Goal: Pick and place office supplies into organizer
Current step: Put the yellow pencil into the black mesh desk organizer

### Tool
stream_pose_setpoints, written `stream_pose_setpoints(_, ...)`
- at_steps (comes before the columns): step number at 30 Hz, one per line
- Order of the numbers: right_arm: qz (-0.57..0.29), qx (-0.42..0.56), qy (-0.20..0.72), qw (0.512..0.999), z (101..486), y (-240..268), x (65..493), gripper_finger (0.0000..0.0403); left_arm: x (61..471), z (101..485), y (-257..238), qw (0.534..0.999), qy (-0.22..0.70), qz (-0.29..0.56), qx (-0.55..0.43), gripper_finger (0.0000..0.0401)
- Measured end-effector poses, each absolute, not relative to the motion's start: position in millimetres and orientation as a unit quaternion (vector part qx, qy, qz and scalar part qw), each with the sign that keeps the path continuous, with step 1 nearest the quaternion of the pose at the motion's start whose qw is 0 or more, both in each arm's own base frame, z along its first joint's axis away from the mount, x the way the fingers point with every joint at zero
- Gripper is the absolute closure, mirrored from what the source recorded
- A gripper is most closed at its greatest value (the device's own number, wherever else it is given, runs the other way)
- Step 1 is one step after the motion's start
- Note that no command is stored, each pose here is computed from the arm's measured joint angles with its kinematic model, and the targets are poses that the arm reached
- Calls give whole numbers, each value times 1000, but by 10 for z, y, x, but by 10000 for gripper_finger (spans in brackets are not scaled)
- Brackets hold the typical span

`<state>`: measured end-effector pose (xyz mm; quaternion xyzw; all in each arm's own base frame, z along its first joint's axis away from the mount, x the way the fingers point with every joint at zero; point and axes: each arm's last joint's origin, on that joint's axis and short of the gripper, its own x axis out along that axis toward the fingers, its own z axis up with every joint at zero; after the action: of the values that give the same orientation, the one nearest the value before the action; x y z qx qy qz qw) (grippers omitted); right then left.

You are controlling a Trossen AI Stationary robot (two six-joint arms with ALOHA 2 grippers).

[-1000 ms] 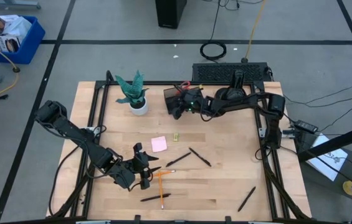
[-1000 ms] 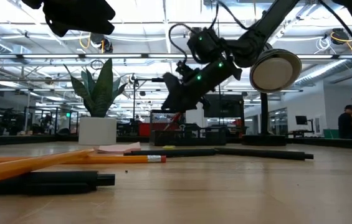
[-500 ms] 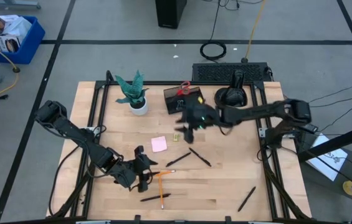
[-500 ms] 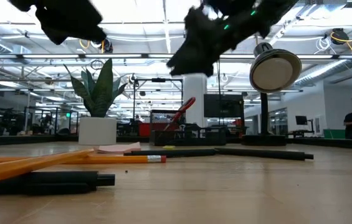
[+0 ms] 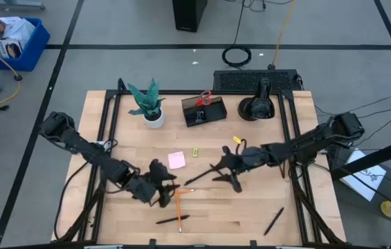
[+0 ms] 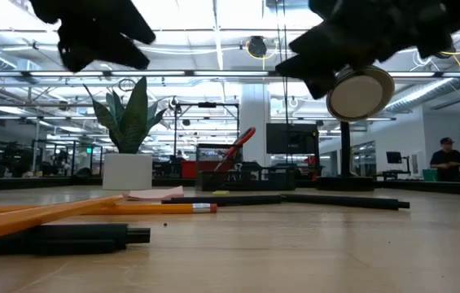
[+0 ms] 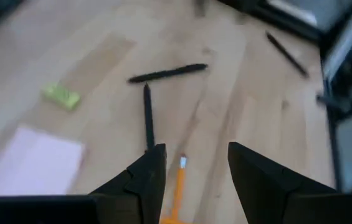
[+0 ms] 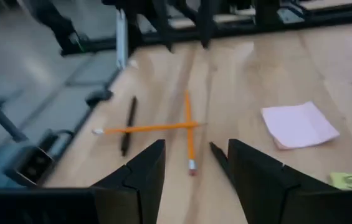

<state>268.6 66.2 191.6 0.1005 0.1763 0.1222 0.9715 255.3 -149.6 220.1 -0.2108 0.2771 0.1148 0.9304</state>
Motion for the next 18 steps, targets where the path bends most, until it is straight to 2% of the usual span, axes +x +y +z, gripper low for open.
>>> stream_pose_setpoints(8, 150, 210, 105, 960, 1763, 780, 2414, 238, 2563, 2186, -1486, 873, 288, 133, -371, 224)
stream_pose_setpoints(18, 146, 143, 19, 979, 1804, 876, 2285, 238, 2640, 1971, -1597, 759, 282, 194, -553, 224)
